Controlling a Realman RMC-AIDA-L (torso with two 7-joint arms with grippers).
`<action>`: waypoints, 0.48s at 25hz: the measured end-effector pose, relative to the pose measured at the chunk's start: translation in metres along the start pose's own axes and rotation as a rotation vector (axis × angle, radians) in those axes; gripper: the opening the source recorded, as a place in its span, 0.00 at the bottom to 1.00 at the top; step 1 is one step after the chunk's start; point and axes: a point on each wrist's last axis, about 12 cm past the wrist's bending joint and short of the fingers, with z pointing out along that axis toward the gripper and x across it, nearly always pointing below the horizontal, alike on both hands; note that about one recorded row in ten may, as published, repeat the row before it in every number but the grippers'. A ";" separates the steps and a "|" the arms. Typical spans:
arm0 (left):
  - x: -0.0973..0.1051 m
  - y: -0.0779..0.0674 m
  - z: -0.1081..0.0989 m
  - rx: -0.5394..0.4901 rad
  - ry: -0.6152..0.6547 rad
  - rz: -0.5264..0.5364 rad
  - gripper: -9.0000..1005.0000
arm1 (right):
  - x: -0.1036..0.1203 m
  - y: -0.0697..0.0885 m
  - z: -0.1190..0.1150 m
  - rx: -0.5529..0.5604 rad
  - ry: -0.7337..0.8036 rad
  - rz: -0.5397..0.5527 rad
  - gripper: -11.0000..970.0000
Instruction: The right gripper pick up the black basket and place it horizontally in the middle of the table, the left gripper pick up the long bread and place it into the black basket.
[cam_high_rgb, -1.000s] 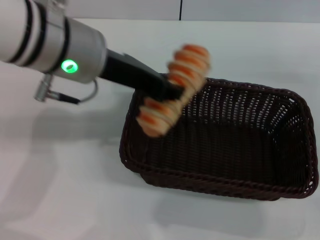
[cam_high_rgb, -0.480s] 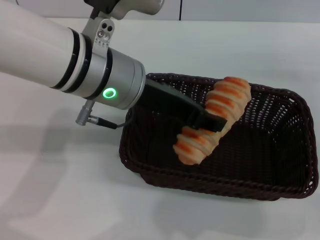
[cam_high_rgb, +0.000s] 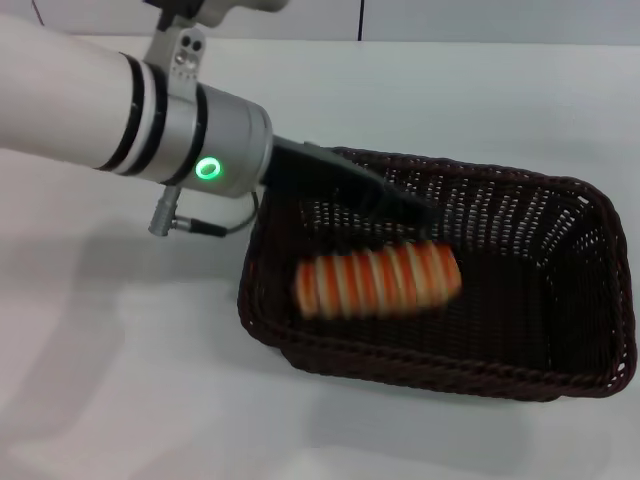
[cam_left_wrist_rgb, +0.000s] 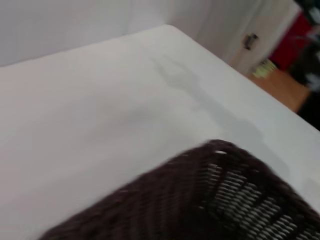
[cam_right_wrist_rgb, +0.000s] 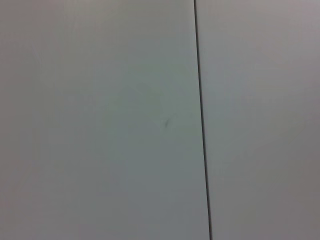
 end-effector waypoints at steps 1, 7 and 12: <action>0.004 0.016 -0.002 -0.048 -0.046 -0.050 0.80 | 0.000 0.000 0.000 0.000 0.000 0.001 0.44; 0.017 0.065 -0.023 -0.304 -0.364 -0.105 0.82 | 0.000 0.001 0.000 0.005 0.000 0.004 0.44; 0.032 0.098 -0.034 -0.641 -0.674 -0.069 0.82 | 0.001 0.001 0.001 0.005 0.001 0.003 0.44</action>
